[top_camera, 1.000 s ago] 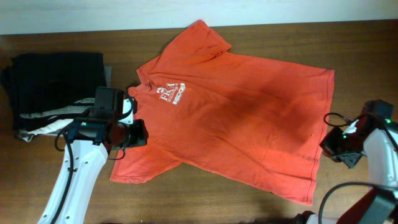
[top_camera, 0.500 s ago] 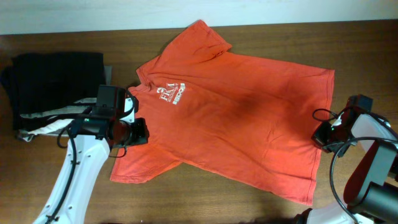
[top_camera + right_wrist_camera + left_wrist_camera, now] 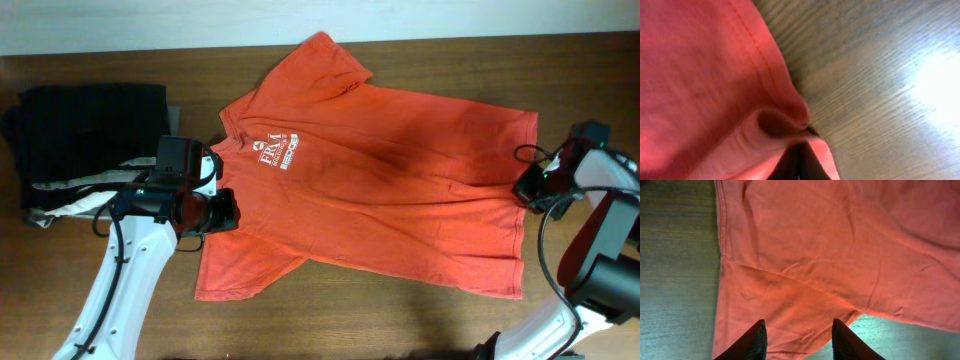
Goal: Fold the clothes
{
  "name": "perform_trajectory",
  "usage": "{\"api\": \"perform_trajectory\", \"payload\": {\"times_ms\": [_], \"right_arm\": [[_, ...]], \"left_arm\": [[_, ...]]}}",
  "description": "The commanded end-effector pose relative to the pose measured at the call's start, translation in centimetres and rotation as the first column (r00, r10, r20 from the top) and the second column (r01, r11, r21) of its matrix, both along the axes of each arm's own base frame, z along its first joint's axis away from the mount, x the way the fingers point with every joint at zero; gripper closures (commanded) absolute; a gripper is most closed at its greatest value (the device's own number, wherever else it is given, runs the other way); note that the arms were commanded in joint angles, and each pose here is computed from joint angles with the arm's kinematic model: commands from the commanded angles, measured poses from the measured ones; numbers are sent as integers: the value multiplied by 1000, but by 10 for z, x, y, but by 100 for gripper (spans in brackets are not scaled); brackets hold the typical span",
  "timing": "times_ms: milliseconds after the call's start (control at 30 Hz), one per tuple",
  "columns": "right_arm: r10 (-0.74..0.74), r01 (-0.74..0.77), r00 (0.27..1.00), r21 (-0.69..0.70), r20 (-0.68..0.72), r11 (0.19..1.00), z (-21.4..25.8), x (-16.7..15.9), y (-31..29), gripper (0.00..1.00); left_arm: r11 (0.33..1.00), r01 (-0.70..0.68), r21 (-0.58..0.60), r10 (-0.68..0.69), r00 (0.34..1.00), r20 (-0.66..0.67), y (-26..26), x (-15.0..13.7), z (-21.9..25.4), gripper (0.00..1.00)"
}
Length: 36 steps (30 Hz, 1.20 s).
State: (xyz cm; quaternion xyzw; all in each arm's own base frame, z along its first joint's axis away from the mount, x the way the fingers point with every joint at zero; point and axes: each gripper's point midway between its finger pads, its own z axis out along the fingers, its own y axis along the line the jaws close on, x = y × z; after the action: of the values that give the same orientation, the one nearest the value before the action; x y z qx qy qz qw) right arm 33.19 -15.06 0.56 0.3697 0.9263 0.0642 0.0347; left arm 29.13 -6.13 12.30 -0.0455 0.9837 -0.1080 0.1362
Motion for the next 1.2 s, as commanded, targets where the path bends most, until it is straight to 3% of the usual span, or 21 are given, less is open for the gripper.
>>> {"api": "perform_trajectory", "payload": {"times_ms": [0,200,300,367,500,600,833,933,1033,1167], "right_arm": [[38,-37,999,-43,15,998,43,20,-14,95],[-94,89,974,-34,-207,995,106,-31,-5,81],[-100,100,963,-12,-251,995,112,-55,10,68],[-99,101,959,-4,-265,995,112,-69,17,67],[-136,139,953,-10,-271,990,108,-98,31,55],[-181,180,951,-28,-249,983,95,-111,38,9],[-197,204,923,-13,-330,979,53,-151,49,8],[-234,246,908,-10,-347,969,35,-165,47,17],[-278,296,894,-4,-353,955,21,-179,42,18],[-279,314,911,72,-305,947,10,-179,42,19]], "left_arm": [[1000,-5,-8,5,1000,-8,-2,1,-2,58],[1000,-5,-8,5,1000,-9,-1,1,-2,58],[1000,-5,-8,5,1000,-9,-1,1,-2,58],[1000,-6,-8,6,1000,-9,-1,1,-2,58],[1000,-6,-8,6,1000,-9,-1,1,-2,57],[1000,-6,-9,6,1000,-9,-2,1,-2,58],[1000,-6,-8,6,1000,-16,-1,-1,-2,57],[1000,-6,-8,6,1000,-17,-1,-1,-2,57],[1000,-6,-8,6,1000,-21,-1,-2,-3,57],[1000,-6,-7,6,1000,-23,-1,-2,-3,57]]}}
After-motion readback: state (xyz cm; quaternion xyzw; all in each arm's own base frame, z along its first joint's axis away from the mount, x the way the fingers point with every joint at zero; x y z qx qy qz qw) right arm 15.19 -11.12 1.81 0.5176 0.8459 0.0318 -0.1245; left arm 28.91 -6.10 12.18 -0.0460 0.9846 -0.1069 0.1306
